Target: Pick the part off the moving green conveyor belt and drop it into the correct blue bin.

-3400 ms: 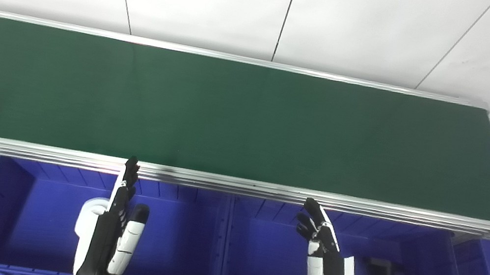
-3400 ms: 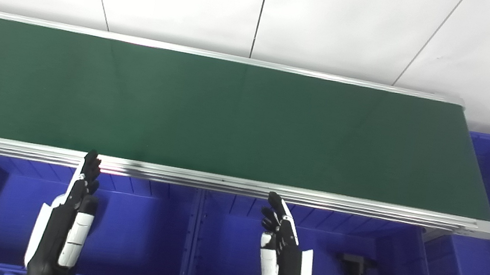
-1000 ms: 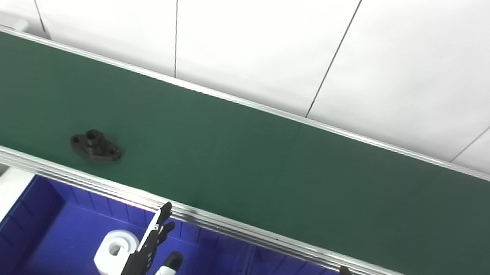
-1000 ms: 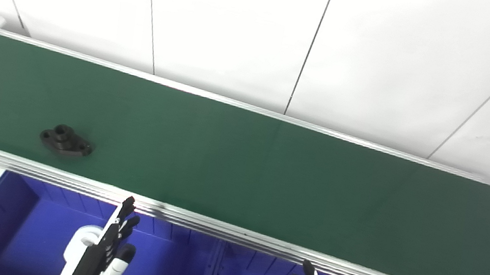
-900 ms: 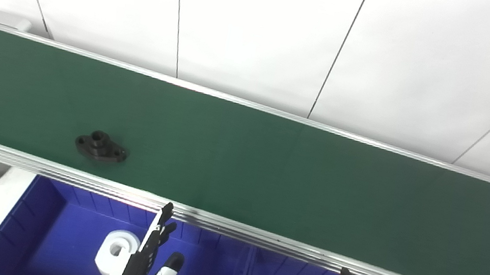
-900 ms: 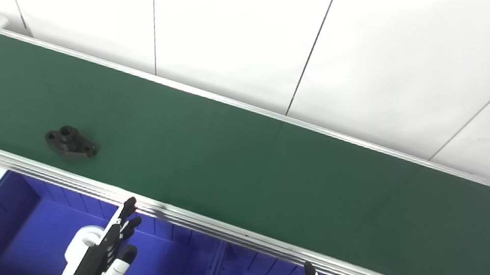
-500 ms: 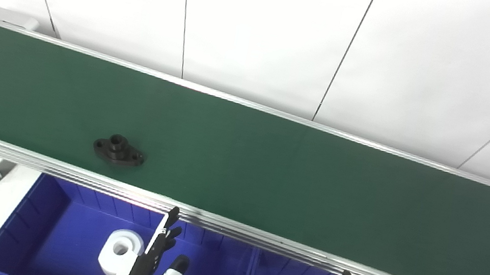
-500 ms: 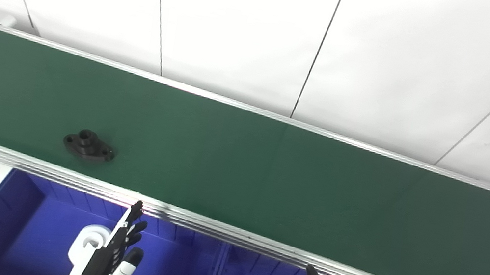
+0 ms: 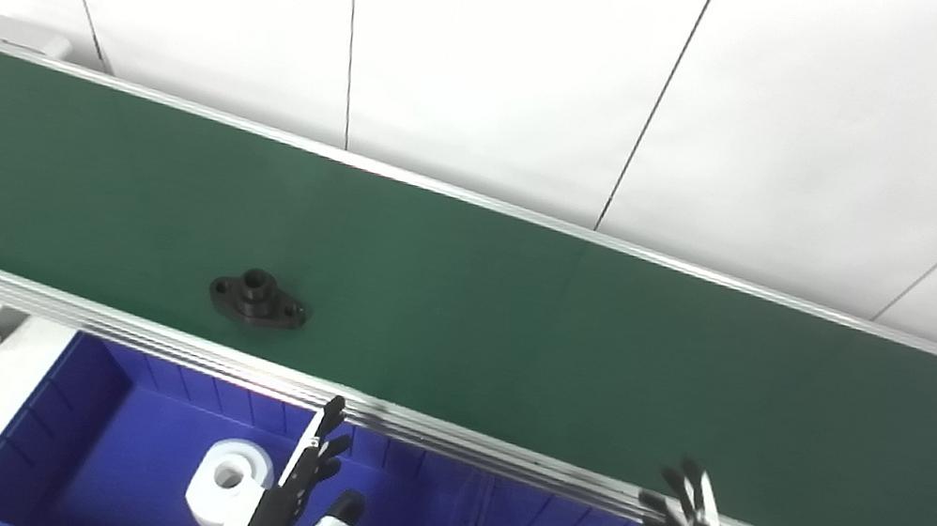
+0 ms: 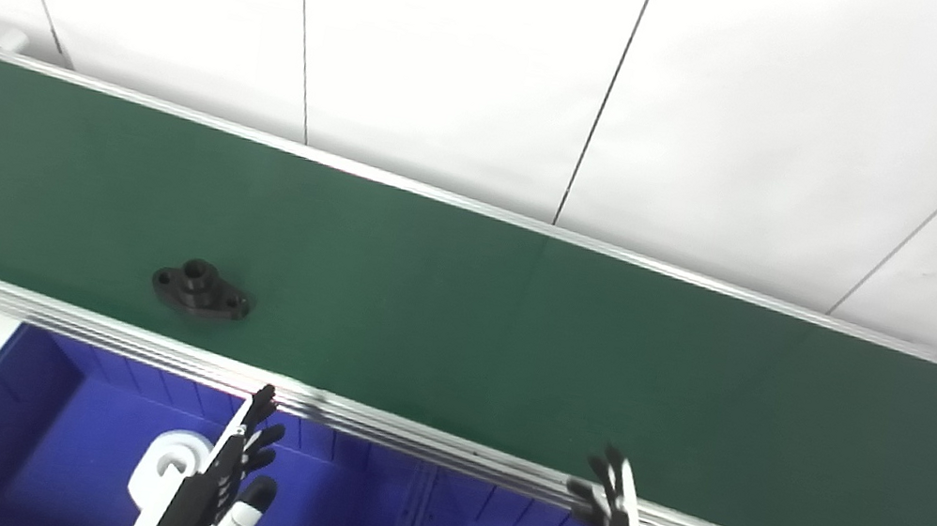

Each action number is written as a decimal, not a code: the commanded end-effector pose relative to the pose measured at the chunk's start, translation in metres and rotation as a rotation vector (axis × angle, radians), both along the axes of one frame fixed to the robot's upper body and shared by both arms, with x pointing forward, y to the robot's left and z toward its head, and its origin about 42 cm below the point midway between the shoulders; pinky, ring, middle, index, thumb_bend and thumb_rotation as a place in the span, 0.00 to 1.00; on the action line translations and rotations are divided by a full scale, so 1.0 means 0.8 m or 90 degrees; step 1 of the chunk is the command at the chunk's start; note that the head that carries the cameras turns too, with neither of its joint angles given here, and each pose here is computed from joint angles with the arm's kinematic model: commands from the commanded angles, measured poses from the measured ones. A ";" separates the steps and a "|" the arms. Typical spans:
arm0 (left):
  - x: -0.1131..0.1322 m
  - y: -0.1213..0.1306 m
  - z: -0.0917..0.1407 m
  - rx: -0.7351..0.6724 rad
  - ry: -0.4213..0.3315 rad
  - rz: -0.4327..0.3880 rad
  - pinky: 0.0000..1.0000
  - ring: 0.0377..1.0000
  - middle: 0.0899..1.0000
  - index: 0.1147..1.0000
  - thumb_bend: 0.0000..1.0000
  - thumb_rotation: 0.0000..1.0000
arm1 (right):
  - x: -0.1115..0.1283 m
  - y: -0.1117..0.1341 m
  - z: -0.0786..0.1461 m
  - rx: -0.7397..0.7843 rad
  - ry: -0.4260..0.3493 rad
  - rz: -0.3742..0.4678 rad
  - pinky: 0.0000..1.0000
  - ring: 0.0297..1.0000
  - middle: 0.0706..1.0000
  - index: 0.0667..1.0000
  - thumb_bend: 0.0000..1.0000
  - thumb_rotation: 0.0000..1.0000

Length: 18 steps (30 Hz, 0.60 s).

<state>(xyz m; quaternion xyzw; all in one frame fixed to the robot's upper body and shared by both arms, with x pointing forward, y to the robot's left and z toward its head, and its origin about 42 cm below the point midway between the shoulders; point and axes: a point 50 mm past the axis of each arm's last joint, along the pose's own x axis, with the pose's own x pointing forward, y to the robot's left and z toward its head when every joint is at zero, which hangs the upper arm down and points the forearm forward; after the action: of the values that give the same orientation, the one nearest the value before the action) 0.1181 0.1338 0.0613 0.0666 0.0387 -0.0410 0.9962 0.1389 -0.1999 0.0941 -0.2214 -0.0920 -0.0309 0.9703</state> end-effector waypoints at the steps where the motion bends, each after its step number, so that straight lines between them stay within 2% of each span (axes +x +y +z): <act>1: 0.015 -0.045 0.024 -0.064 -0.046 -0.002 0.89 0.91 0.98 1.00 0.60 0.96 | 0.018 0.000 0.024 -0.043 -0.036 0.009 0.71 0.77 0.87 0.94 0.99 0.35; 6: 0.017 -0.045 0.025 -0.064 -0.048 0.002 0.90 0.91 0.97 1.00 0.59 0.96 | 0.057 0.011 0.053 -0.088 -0.079 0.026 0.64 0.77 0.87 0.91 1.00 0.29; 12: 0.019 -0.045 0.024 -0.068 -0.047 0.000 0.92 0.92 0.97 1.00 0.57 0.97 | 0.102 0.022 0.074 -0.192 -0.122 0.043 0.60 0.74 0.83 0.87 1.00 0.28; 18: 0.020 -0.048 0.022 -0.067 -0.048 -0.004 0.91 0.91 0.96 1.00 0.55 0.97 | 0.142 0.036 0.083 -0.275 -0.083 0.074 0.62 0.73 0.83 0.85 1.00 0.29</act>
<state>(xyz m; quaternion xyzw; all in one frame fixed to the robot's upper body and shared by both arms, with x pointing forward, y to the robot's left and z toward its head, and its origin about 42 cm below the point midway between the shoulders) 0.1186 0.1341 0.0609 0.0635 0.0394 -0.0399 0.9964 0.2451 -0.1738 0.1531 -0.4049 -0.1691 0.0334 0.8979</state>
